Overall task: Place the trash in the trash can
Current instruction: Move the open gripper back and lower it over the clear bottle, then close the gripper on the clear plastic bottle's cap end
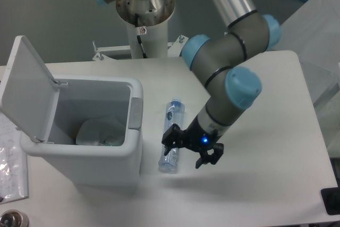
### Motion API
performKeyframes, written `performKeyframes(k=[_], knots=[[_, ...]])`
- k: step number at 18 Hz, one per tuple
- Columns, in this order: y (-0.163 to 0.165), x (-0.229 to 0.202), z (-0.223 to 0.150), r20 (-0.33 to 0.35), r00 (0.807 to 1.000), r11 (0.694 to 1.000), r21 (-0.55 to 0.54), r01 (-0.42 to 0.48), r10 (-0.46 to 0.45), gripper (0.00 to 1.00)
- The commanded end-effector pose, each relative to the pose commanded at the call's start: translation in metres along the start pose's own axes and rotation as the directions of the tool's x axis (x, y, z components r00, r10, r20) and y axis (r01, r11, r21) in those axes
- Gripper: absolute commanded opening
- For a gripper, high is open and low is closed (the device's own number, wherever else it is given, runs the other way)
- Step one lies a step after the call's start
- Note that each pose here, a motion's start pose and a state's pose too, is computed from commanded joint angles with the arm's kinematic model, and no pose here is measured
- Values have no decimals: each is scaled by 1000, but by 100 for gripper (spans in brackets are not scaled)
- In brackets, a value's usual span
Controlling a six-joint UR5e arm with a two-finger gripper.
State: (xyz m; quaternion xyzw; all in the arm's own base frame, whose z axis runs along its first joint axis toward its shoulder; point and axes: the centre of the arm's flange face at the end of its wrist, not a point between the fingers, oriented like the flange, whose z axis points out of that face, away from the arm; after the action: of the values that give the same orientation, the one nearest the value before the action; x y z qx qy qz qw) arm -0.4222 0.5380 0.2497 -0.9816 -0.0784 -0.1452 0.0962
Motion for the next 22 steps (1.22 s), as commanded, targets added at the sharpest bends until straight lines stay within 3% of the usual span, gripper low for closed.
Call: performKeyframes(k=[15,19,22], knots=[[5,-11,59,48,999,986,-164,-6,14,100],[2,-10,58,62,998,985,-173,-6,17,100],[2,-10,58,63,998,985,-173,-3,14,86]])
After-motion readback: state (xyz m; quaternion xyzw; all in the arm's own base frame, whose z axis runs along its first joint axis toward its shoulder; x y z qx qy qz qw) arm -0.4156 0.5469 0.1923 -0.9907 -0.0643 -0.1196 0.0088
